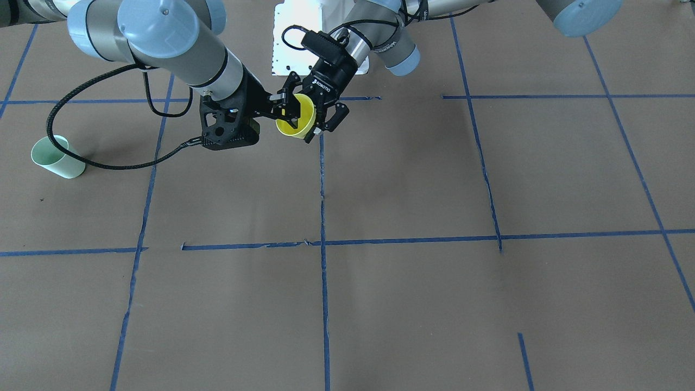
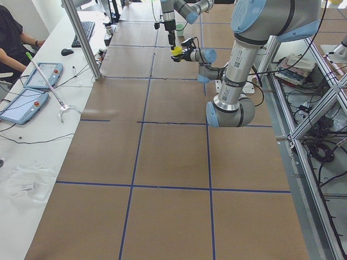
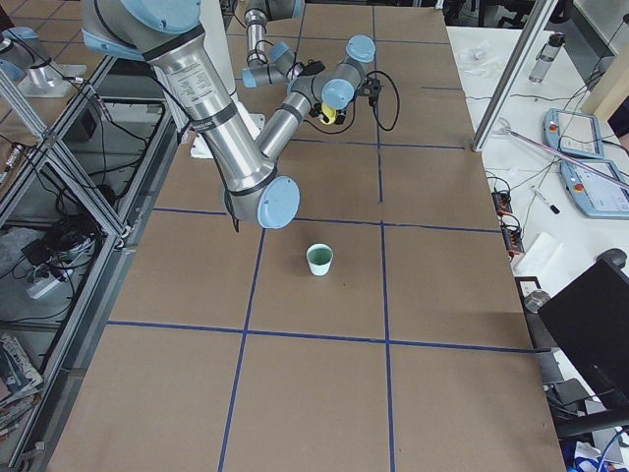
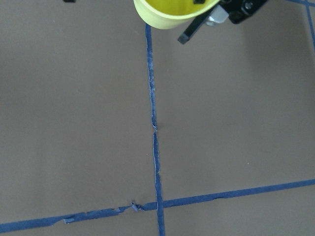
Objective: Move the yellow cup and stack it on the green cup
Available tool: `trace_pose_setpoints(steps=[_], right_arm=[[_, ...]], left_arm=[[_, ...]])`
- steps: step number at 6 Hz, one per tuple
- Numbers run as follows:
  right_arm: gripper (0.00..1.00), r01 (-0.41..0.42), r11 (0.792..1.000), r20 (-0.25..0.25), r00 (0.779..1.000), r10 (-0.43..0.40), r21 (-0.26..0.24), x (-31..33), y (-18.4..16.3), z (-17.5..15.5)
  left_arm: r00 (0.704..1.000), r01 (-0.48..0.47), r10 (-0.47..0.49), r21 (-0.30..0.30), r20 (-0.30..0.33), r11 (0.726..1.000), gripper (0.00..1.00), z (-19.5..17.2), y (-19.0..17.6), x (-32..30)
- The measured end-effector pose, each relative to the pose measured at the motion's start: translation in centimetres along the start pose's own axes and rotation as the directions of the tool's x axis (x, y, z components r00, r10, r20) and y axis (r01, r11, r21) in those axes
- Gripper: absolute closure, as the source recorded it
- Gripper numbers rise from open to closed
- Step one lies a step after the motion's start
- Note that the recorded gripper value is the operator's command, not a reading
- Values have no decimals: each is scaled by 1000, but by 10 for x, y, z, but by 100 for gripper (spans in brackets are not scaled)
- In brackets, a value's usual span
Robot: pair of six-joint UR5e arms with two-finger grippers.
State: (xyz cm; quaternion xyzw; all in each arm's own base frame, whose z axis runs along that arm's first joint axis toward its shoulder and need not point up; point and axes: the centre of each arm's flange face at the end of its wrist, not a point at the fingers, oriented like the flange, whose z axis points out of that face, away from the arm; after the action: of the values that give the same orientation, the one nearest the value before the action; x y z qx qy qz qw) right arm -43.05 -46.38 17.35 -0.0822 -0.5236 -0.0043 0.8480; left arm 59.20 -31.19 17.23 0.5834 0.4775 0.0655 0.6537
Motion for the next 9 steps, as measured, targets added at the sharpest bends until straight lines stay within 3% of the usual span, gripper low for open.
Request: trace_pose_setpoints(steps=[1,2,3,4,6,9], right_arm=[[48,0,1000,0,1000,0,-2,-2,0,1],[79,1,1000,1,1000,-1,-5,-3,0,2],[82,3,1000,4,1000,-3,-8,-4,2,2],[98,5,1000,4,1000,-5,-10,-3,3,2],[100,8,1000,7,1000,-8,-10,-4,5,1],[100,-1,1000,4,1000,1,-5,0,4,-2]], left_arm=[[1000,2,-2,1,-2,1000,74,0,-1,2],[1000,3,-3,3,-4,1000,74,0,-2,4],[1000,4,-4,3,-5,1000,71,0,-2,5],[1000,4,-4,3,-5,1000,62,0,-2,5],[1000,8,-8,8,-6,1000,27,0,-6,6],[1000,17,-17,24,-1,1000,1,-1,-13,8]])
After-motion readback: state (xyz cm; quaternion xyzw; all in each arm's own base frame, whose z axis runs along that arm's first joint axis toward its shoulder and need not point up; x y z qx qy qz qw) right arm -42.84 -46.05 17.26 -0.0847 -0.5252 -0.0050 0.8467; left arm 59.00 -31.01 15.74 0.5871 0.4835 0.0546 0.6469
